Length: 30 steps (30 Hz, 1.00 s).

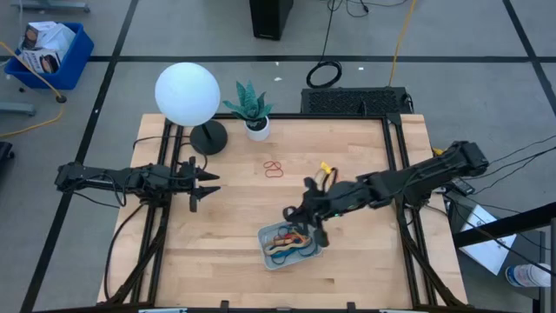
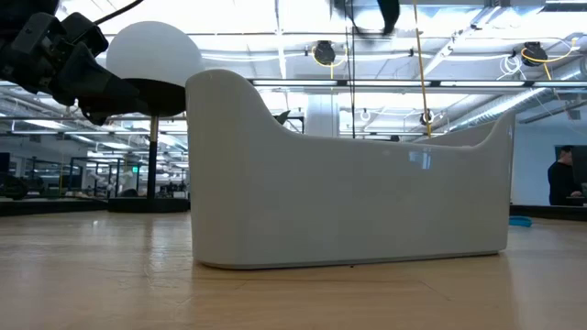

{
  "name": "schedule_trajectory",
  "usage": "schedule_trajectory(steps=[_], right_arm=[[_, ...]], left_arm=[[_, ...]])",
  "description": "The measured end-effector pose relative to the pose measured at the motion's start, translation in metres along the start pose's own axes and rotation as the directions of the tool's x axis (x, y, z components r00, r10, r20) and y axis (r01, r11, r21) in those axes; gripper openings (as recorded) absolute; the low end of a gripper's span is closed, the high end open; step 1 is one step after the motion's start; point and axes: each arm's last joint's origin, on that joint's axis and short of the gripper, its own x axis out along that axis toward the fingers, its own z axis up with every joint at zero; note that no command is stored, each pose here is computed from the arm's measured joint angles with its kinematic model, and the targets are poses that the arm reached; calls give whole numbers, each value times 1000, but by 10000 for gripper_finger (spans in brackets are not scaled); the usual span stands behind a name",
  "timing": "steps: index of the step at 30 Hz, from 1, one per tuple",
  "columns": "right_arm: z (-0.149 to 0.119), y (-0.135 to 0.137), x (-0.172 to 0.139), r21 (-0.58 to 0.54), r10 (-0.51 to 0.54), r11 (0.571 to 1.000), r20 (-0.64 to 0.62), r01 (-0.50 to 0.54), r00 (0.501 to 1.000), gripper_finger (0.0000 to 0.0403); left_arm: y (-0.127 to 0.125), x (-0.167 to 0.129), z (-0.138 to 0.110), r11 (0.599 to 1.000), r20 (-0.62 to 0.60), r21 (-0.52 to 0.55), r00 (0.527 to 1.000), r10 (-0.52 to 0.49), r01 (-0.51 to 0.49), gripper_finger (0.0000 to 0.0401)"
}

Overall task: Pick and place rubber bands into bin
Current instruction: Put the black rubber band into the gray bin

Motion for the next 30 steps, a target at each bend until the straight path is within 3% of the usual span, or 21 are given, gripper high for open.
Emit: schedule_trajectory(steps=[13,20,30], right_arm=[[-50,-7,61,44,8,999,-256,3,967,0],[-79,-14,79,34,-37,998,-416,57,909,0],[-106,-21,94,66,-12,996,-557,59,831,0]], left_arm=[[0,0,-2,1000,-19,3,1000,4,-4,189],[1,0,-3,1000,-26,5,1000,5,-5,189],[1,0,-3,1000,-27,7,1000,6,-6,189]])
